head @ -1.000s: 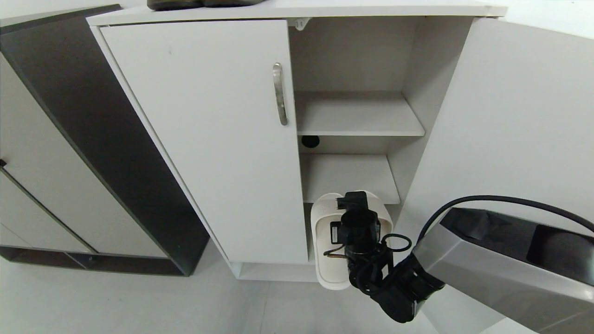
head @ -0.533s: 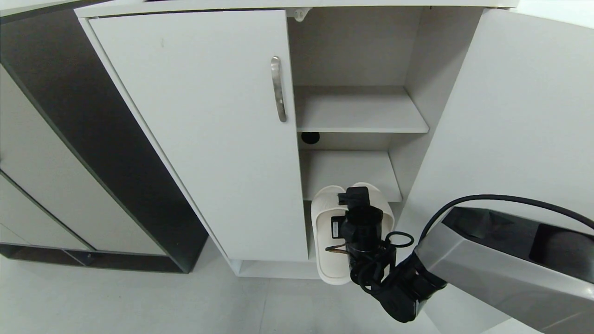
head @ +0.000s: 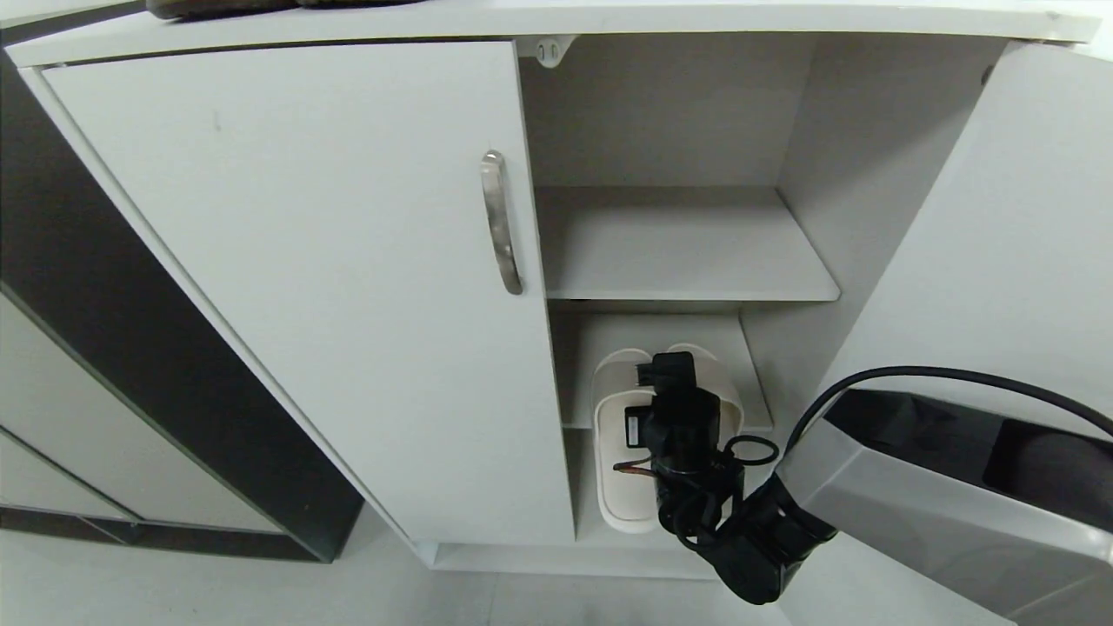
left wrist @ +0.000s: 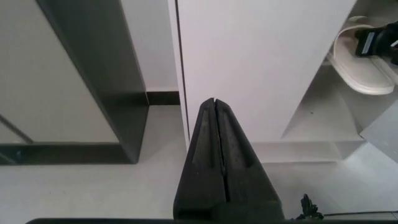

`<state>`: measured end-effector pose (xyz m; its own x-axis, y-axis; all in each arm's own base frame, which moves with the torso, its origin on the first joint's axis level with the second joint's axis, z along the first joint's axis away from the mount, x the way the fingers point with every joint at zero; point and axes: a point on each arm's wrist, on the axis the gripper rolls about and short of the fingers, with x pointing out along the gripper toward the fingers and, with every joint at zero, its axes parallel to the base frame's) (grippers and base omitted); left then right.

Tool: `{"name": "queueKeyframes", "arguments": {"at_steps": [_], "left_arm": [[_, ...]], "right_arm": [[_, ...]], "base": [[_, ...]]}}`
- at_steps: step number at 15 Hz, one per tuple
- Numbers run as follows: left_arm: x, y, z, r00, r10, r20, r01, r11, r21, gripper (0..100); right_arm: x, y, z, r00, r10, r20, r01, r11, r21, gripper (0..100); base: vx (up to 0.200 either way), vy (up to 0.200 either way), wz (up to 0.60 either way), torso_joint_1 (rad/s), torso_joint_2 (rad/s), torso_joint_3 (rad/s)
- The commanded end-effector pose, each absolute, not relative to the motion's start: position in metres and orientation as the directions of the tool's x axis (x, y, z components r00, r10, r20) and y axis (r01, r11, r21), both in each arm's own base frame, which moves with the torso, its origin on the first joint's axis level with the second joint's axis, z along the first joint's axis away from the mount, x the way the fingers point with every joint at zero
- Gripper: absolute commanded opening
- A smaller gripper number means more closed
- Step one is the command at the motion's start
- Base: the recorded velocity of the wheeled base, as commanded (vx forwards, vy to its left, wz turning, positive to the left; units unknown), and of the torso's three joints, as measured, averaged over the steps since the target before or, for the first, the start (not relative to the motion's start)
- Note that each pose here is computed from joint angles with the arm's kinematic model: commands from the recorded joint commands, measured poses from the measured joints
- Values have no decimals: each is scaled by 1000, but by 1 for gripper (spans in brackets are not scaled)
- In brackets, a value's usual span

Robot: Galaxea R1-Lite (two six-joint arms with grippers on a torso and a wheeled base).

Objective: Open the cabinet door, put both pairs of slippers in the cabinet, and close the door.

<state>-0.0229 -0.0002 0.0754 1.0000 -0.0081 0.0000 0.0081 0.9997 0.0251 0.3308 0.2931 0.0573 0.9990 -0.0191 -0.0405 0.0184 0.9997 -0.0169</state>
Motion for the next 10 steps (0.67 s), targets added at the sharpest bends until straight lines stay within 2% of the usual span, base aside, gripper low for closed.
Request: {"name": "queueKeyframes", "arguments": {"at_steps": [1, 6, 10], "left_arm": [[-23, 0, 75, 1000, -8, 0, 8, 1000, 25, 0], [-23, 0, 75, 1000, -8, -2, 8, 1000, 25, 0], [-23, 0, 75, 1000, -8, -2, 8, 1000, 23, 0]], "right_arm": [[332, 294, 52, 999, -21, -47, 20, 1000, -23, 0], [340, 290, 52, 999, -31, -40, 31, 999, -11, 0], [371, 296, 51, 998, -60, -1, 60, 998, 25, 0]], "base": [[200, 0, 0, 2, 2, 2], [0, 0, 0, 0, 0, 0], [0, 0, 0, 0, 0, 0]]}}
